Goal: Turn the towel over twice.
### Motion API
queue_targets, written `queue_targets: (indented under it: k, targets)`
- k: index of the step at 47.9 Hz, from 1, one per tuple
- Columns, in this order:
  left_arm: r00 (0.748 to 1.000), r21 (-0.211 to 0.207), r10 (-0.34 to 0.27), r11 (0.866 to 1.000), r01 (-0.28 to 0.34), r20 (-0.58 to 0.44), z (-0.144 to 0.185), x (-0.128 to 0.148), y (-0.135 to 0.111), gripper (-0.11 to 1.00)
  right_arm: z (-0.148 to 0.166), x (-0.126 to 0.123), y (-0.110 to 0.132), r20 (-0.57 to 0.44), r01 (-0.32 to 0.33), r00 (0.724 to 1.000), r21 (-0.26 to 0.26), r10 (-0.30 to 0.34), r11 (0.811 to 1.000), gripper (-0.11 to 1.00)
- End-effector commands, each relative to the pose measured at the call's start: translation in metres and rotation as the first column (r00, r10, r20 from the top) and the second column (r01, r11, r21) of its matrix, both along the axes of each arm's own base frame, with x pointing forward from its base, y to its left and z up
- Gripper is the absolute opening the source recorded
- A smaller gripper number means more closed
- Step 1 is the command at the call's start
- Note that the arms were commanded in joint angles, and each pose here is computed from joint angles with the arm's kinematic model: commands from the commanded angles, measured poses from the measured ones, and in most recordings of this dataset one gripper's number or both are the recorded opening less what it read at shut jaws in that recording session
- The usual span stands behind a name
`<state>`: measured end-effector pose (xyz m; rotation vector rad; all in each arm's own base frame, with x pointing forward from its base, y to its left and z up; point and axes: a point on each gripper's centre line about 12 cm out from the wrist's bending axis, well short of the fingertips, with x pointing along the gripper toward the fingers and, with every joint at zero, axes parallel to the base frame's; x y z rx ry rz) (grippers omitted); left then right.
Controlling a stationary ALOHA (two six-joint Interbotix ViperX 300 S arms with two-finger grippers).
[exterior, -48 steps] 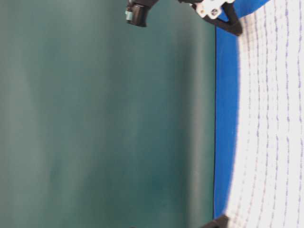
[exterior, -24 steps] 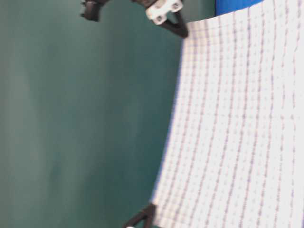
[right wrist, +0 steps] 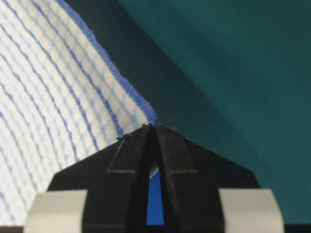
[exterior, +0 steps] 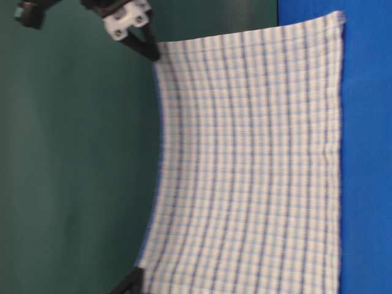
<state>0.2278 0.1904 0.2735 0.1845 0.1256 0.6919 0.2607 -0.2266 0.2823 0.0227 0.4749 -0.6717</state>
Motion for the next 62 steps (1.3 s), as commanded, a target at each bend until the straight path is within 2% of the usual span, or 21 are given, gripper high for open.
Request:
queue_targets:
  k: [1,12,17,28,39,43,50,57,62]
  targets:
    - [0.998,0.049,0.0,0.999,-0.003,0.063,0.022,-0.003,-0.002,0.02,0.028,-0.001,0.001,0.047,-0.001,0.999,-0.044,0.003,0.999,0.05]
    - [0.993,0.091,-0.026,0.996,0.016,0.111,0.038,-0.011,-0.017,0.02,0.048,0.002,0.024,0.076,-0.055,0.995,-0.069,0.06,0.996,0.05]
    - [0.991,0.1,-0.055,0.994,0.042,0.125,0.04,-0.013,-0.028,0.02,0.052,0.004,0.038,0.075,-0.091,0.993,-0.061,0.096,0.994,0.05]
    - [0.981,0.094,-0.151,0.986,0.14,0.12,0.033,-0.012,-0.058,0.02,0.046,0.005,0.075,0.032,-0.186,0.982,0.002,0.186,0.983,0.05]
    - [0.958,0.076,-0.266,0.963,0.259,0.106,0.011,-0.019,-0.095,0.02,0.042,0.006,0.127,0.031,-0.315,0.949,0.065,0.313,0.947,0.05]
    - [0.946,0.051,-0.307,0.952,0.303,0.107,0.002,-0.022,-0.107,0.02,0.038,0.006,0.147,0.04,-0.363,0.932,0.099,0.361,0.926,0.05]
    - [0.92,-0.02,-0.385,0.922,0.388,0.077,-0.017,-0.023,-0.128,0.02,0.024,0.008,0.173,0.036,-0.427,0.904,0.149,0.427,0.892,0.05]
    - [0.88,-0.089,-0.475,0.876,0.474,0.004,-0.036,-0.019,-0.149,0.02,-0.005,0.01,0.19,0.0,-0.448,0.888,0.226,0.46,0.865,0.05]
    - [0.842,-0.139,-0.539,0.836,0.53,-0.031,-0.047,-0.016,-0.165,0.02,-0.023,0.011,0.2,-0.015,-0.451,0.881,0.273,0.472,0.85,0.05]
